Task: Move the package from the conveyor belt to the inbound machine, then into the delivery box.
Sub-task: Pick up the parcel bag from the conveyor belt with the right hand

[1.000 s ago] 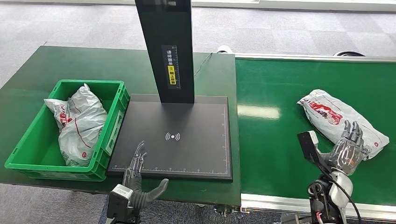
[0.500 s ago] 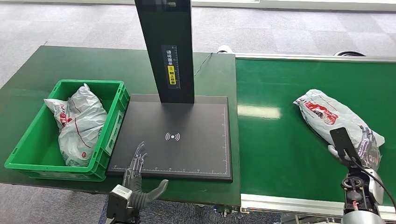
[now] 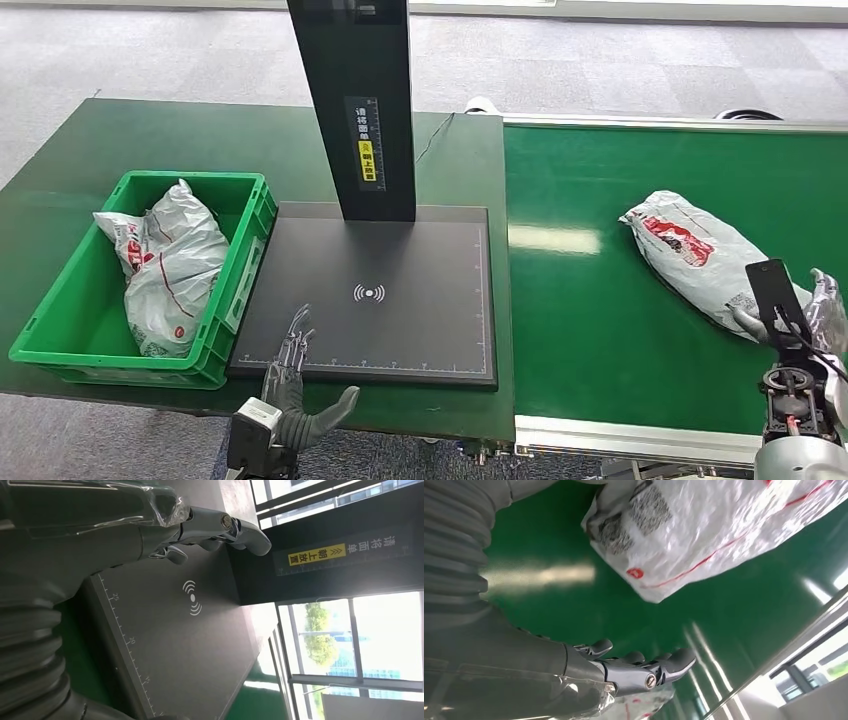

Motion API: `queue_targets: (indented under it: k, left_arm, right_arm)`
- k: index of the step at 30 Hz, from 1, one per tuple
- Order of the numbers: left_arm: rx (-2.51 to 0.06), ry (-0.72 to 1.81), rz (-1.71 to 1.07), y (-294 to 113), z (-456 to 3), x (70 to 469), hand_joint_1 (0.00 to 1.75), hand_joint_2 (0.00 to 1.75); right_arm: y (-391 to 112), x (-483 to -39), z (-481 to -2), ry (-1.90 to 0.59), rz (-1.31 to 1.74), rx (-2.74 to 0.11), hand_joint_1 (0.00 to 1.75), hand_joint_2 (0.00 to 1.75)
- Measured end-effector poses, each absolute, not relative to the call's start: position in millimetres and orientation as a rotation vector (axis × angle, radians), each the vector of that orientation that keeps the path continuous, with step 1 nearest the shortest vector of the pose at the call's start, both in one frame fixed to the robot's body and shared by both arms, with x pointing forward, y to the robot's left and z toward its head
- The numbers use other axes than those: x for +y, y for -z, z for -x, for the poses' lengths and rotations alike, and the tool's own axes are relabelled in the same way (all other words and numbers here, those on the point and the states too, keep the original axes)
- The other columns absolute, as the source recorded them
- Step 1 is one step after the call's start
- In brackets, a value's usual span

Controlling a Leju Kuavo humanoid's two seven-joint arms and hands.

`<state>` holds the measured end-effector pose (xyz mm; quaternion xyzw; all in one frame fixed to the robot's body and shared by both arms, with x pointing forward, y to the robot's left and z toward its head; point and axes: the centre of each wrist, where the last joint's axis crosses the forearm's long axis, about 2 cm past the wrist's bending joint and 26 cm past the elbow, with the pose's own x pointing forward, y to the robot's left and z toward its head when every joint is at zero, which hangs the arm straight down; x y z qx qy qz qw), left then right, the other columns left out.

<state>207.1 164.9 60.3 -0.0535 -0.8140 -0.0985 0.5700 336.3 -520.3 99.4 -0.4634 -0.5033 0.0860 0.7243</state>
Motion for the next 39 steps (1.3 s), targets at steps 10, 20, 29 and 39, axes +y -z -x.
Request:
queue_targets:
  k: [10, 20, 29, 39]
  left_arm:
    - [-1.908, 0.233, 0.123, -60.2, -207.5, 166.0, 0.00, 1.75]
    - [-1.897, 0.230, 0.116, -59.2, -207.7, 168.9, 0.00, 1.75]
    - [-1.899, 0.234, 0.118, -58.8, -207.9, 170.3, 0.00, 1.75]
    - [-1.903, 0.237, 0.114, -58.5, -207.9, 171.6, 0.00, 1.75]
  right_arm:
    - [-115.3, -531.9, -344.2, -0.178, 1.124, -0.895, 0.00, 1.75]
    - [-109.0, -534.1, -340.7, -0.159, 0.968, -0.994, 0.00, 1.75]
    - [-88.3, -523.7, -329.5, -0.149, 0.868, -1.181, 0.00, 1.75]
    - [-70.9, -509.1, -321.8, -0.153, 0.896, -1.034, 0.00, 1.75]
